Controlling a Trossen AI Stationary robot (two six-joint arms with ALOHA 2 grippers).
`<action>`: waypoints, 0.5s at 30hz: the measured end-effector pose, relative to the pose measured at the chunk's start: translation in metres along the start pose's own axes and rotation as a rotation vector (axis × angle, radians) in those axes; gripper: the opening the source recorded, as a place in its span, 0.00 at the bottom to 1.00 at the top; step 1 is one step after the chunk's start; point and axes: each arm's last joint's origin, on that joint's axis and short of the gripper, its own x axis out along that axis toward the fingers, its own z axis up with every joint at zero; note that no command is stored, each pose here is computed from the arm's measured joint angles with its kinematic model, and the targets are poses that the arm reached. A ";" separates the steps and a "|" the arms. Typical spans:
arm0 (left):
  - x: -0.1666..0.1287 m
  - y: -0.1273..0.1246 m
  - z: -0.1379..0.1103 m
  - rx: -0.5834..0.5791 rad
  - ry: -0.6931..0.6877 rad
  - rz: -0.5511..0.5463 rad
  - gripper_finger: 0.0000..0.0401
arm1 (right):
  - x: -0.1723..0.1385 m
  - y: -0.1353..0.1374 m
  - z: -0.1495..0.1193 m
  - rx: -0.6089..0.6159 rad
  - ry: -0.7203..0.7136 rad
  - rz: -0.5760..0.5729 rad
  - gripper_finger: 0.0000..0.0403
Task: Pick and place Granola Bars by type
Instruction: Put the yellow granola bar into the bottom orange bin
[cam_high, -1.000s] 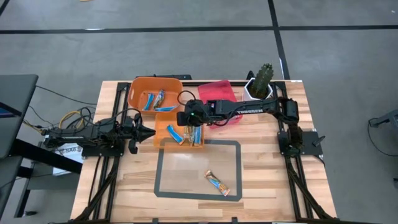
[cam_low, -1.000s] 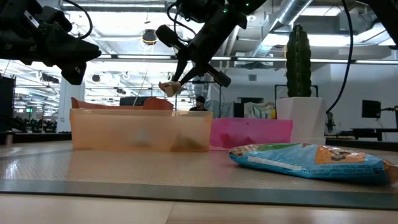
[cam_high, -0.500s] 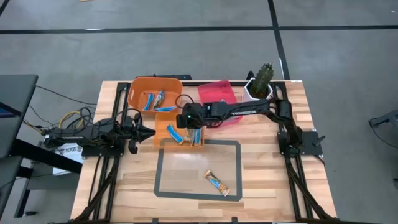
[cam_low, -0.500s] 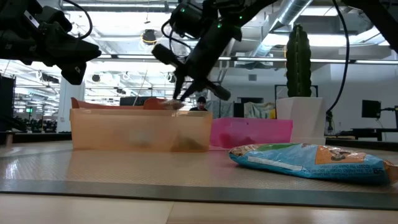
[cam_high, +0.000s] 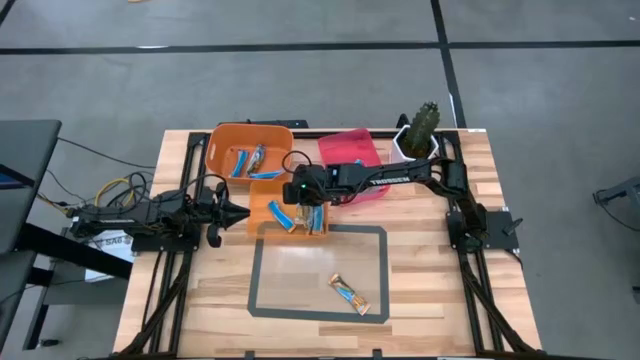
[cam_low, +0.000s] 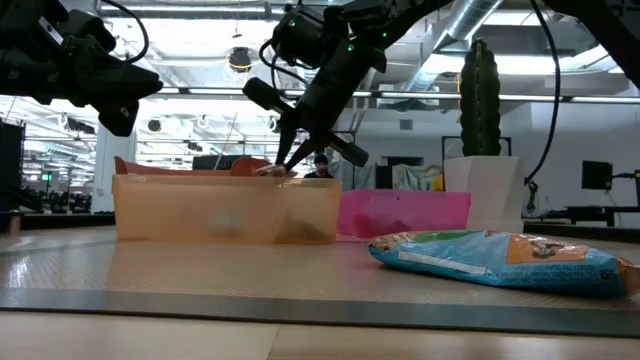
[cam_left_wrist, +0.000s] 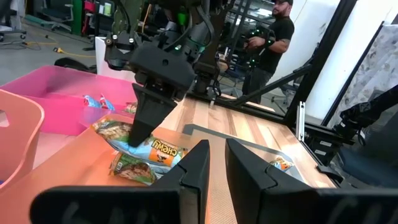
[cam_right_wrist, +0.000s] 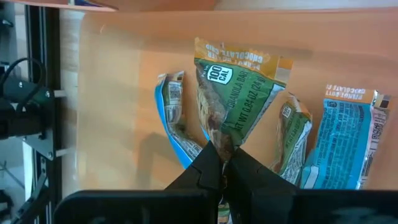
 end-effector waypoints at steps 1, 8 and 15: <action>0.000 0.000 0.000 0.000 0.000 0.000 0.11 | 0.000 0.000 0.000 0.000 0.000 0.001 0.00; 0.000 0.000 0.000 0.000 0.000 0.000 0.11 | 0.000 0.000 0.000 0.000 0.000 0.000 0.07; 0.000 0.000 0.000 0.000 0.000 0.000 0.11 | 0.000 0.000 0.000 0.010 0.001 0.001 0.18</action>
